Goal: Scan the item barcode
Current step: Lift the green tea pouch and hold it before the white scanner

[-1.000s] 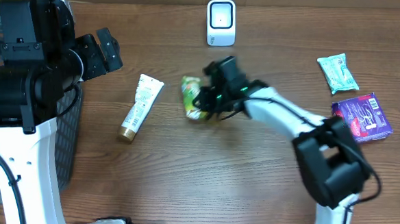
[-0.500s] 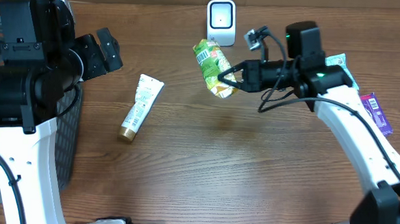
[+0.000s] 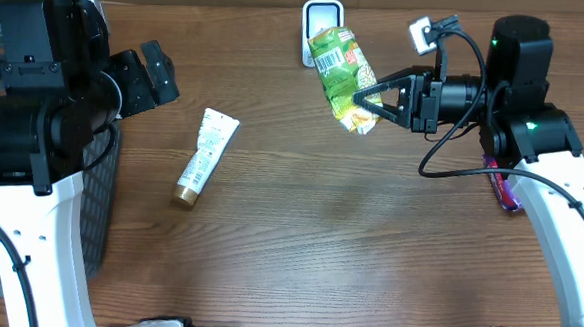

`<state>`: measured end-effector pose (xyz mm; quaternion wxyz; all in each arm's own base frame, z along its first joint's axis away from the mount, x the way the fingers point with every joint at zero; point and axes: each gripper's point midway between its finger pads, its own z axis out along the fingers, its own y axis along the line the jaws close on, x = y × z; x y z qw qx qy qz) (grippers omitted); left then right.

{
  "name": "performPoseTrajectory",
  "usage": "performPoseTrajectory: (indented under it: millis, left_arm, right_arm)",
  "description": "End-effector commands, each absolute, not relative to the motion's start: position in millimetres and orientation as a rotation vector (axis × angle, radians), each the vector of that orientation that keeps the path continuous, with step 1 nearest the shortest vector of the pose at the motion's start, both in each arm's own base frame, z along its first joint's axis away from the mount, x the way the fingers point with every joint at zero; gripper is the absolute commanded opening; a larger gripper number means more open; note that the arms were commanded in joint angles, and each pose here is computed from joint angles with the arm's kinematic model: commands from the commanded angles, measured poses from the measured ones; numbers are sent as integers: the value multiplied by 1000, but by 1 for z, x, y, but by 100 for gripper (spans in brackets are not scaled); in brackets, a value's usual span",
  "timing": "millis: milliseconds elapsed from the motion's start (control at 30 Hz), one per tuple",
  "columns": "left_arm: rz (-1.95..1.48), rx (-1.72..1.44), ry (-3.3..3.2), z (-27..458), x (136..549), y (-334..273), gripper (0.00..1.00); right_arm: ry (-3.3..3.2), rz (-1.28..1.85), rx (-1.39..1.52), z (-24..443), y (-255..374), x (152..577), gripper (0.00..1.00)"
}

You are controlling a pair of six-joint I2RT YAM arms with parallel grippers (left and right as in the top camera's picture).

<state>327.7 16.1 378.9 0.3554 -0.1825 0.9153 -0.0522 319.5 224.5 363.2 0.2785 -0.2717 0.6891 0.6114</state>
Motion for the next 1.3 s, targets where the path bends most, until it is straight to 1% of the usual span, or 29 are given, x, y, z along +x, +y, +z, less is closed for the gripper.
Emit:
performPoseTrajectory:
  millis: [0,100,267,333,367,500,667,833,933,1133,1267]
  left_arm:
    - [-121,-468,2352,383,329,19,100]
    - [-121,-468,2352,383,329,19,100]
    - [-121,-468,2351,383,329,19,100]
    - [-121,-468,2352,383,329,19,100]
    - [-121,-468,2352,383,329,19,100]
    - [-121,-468,2351,383,329,19,100]
    - [-121,-468,2352,383,329,19,100]
    - [-121,-468,2352,383,329,19,100]
    - [-121,-468,2352,383,329,19,99]
    - [-121,-468,2352,383,329,19,100]
    - [-121,-468,2352,383,329,19,100]
  right_arm:
    - [1868,1604,-657,376,225,322,4]
    - [1945,1419,-451,364,220,357,3]
    - [1972,941,-139,346,198,416,4]
    - [1939,751,-108,345,195,427,4]
    - [1909,579,-89,345,194,434,3]
    - [1850,199,-118,337,201,442,4]
    - [1832,-67,-226,303,228,456,4]
    - [1778,-429,-201,267,220,480,4]
    - [1753,-518,-207,253,223,489,4]
    - [1707,-501,-189,231,235,505,4]
    - [1644,-538,-262,219,244,520,4]
